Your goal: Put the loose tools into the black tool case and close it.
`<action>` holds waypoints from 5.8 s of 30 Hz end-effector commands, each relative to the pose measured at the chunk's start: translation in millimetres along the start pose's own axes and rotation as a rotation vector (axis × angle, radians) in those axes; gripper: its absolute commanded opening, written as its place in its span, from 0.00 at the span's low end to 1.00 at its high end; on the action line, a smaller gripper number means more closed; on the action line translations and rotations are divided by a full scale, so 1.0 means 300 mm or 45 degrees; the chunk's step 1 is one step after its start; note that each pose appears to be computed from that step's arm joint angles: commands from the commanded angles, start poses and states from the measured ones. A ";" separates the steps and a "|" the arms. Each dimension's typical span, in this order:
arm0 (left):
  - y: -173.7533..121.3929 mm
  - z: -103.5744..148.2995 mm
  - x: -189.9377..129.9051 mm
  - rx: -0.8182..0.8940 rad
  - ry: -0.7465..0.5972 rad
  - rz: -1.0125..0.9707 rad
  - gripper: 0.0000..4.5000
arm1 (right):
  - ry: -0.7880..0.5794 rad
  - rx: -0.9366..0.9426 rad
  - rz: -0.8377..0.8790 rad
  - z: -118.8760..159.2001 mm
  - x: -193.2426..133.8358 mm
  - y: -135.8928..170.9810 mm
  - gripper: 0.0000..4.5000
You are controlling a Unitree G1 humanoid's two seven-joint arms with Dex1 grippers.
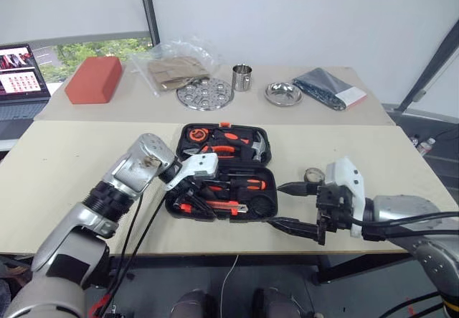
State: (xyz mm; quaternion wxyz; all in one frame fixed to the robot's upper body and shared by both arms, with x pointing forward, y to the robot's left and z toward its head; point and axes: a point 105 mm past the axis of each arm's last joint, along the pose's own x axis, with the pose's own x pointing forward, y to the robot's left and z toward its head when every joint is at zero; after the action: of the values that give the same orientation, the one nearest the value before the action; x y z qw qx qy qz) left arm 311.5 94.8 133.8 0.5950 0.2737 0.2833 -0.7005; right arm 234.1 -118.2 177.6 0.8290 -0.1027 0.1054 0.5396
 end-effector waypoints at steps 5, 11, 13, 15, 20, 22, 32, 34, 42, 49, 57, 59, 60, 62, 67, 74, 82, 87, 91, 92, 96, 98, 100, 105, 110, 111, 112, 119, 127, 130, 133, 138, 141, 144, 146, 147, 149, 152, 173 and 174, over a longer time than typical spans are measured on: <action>-0.011 0.052 -0.035 -0.005 -0.063 0.002 0.99 | -0.036 -0.063 -0.024 0.027 -0.009 -0.003 1.00; -0.005 0.115 -0.111 0.028 -0.199 0.074 0.94 | -0.030 -0.061 -0.027 0.023 -0.006 -0.011 1.00; 0.011 0.118 -0.129 0.032 -0.213 0.117 0.82 | -0.025 -0.060 -0.029 0.021 -0.007 -0.013 1.00; 0.025 0.117 -0.134 0.042 -0.214 0.148 0.63 | -0.023 -0.061 -0.031 0.022 -0.007 -0.016 1.00; 0.024 0.091 -0.085 0.051 -0.178 0.111 0.22 | -0.022 -0.061 -0.037 0.023 -0.008 -0.018 1.00; 0.020 0.067 -0.050 0.069 -0.133 0.091 0.06 | -0.020 -0.060 -0.040 0.022 -0.008 -0.017 1.00; 0.012 -0.104 0.056 0.188 0.203 0.060 0.01 | -0.018 -0.049 -0.065 0.016 -0.015 -0.016 1.00; 0.029 -0.109 0.060 0.193 0.207 0.100 0.01 | -0.014 -0.047 -0.078 0.012 -0.018 -0.017 1.00; 0.038 0.021 -0.056 0.170 -0.170 0.211 0.06 | 0.038 -0.006 -0.241 -0.016 -0.118 -0.058 1.00; 0.029 0.125 -0.308 0.143 -0.681 0.504 0.59 | 0.256 0.087 -0.542 -0.140 -0.376 -0.117 1.00; -0.062 0.122 -0.352 0.106 -0.694 0.360 0.99 | 0.231 0.093 -0.617 -0.142 -0.432 -0.170 1.00; -0.064 0.112 -0.352 0.128 -0.656 0.369 0.99 | 0.216 0.076 -0.608 -0.141 -0.397 -0.204 1.00; -0.065 0.105 -0.347 0.149 -0.626 0.375 0.99 | 0.210 0.062 -0.605 -0.141 -0.375 -0.228 1.00; -0.067 0.096 -0.331 0.168 -0.584 0.371 0.99 | 0.211 0.026 -0.620 -0.143 -0.335 -0.279 1.00; -0.079 0.102 -0.285 0.184 -0.552 0.318 0.99 | 0.235 -0.062 -0.619 -0.159 -0.196 -0.406 1.00; -0.073 0.113 -0.282 0.169 -0.566 0.339 0.99 | 0.401 -0.010 -0.610 -0.271 -0.109 -0.470 1.00; -0.076 0.106 -0.285 0.163 -0.564 0.356 1.00 | 0.377 0.043 -0.616 -0.291 -0.091 -0.486 0.35; -0.076 0.097 -0.277 0.164 -0.547 0.342 1.00 | 0.248 -0.021 -0.516 -0.174 -0.097 -0.454 0.01; -0.085 0.088 -0.259 0.170 -0.519 0.302 1.00 | 0.154 -0.089 -0.265 -0.055 -0.043 -0.328 0.01; -0.090 0.084 -0.251 0.172 -0.507 0.289 1.00 | 0.158 -0.113 -0.188 -0.038 -0.025 -0.285 0.01; -0.092 0.067 -0.227 0.202 -0.467 0.286 1.00 | 0.173 -0.148 0.008 -0.013 0.042 -0.169 0.01; -0.088 0.063 -0.219 0.209 -0.459 0.297 1.00 | 0.202 -0.165 0.073 -0.026 0.088 -0.131 0.01; -0.086 0.062 -0.217 0.212 -0.457 0.298 1.00 | 0.248 -0.186 0.112 -0.051 0.118 -0.111 0.01; -0.089 0.059 -0.215 0.207 -0.453 0.301 1.00 | 0.326 -0.181 0.113 -0.117 0.182 -0.113 0.28; -0.099 0.030 -0.218 0.175 -0.431 0.310 1.00 | 0.341 -0.210 0.120 -0.106 0.165 -0.118 0.65; -0.098 0.015 -0.225 0.155 -0.422 0.325 1.00 | 0.324 -0.211 0.146 -0.084 0.146 -0.111 0.65; -0.097 0.002 -0.233 0.136 -0.415 0.342 1.00 | 0.306 -0.211 0.168 -0.063 0.129 -0.105 0.65; -0.038 -0.169 -0.364 -0.110 -0.401 0.662 0.74 | 0.219 -0.109 -0.131 -0.010 -0.002 -0.285 0.41; 0.029 -0.329 -0.360 -0.270 -0.249 0.918 0.08 | 0.267 -0.024 -0.336 -0.145 0.034 -0.440 0.00; 0.064 -0.315 -0.316 -0.281 -0.277 0.922 0.01 | 0.273 -0.085 -0.323 -0.141 0.093 -0.455 0.00; 0.091 -0.283 -0.267 -0.279 -0.314 0.888 0.01 | 0.291 -0.172 -0.258 -0.129 0.134 -0.437 0.00; 0.046 -0.224 -0.165 -0.225 -0.338 0.661 0.01 | 0.223 -0.247 0.007 -0.076 0.159 -0.320 0.00; -0.010 -0.191 -0.106 -0.155 -0.315 0.524 0.01 | 0.314 -0.285 0.239 -0.107 0.118 -0.201 0.00; -0.050 -0.190 -0.088 -0.148 -0.302 0.469 0.01 | 0.340 -0.270 0.279 -0.130 0.098 -0.156 0.00; -0.086 -0.214 -0.081 -0.131 -0.248 0.429 0.01 | 0.351 -0.269 0.234 -0.148 0.092 -0.158 0.00; -0.101 -0.236 -0.082 -0.129 -0.208 0.424 0.01 | 0.358 -0.259 0.212 -0.159 0.085 -0.158 0.00; -0.112 -0.270 -0.094 -0.136 -0.154 0.441 0.01 | 0.364 -0.238 0.186 -0.179 0.070 -0.154 0.00; -0.120 -0.298 -0.111 -0.173 -0.128 0.463 0.01 | 0.388 -0.220 0.104 -0.203 0.052 -0.169 0.00; 0.186 -0.180 -0.350 -1.023 -0.633 0.779 0.86 | 0.148 0.472 -0.419 -0.019 0.057 -0.449 0.84; 0.191 -0.180 -0.336 -1.026 -0.617 0.766 0.86 | 0.152 0.489 -0.460 -0.024 0.069 -0.472 0.84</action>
State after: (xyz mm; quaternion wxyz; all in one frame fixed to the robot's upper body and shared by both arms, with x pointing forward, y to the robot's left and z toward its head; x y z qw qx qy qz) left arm 380.5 191.0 158.1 0.8667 -0.0851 0.2956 -0.3926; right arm 360.4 -146.6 169.9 0.8901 0.0119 0.2365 0.3894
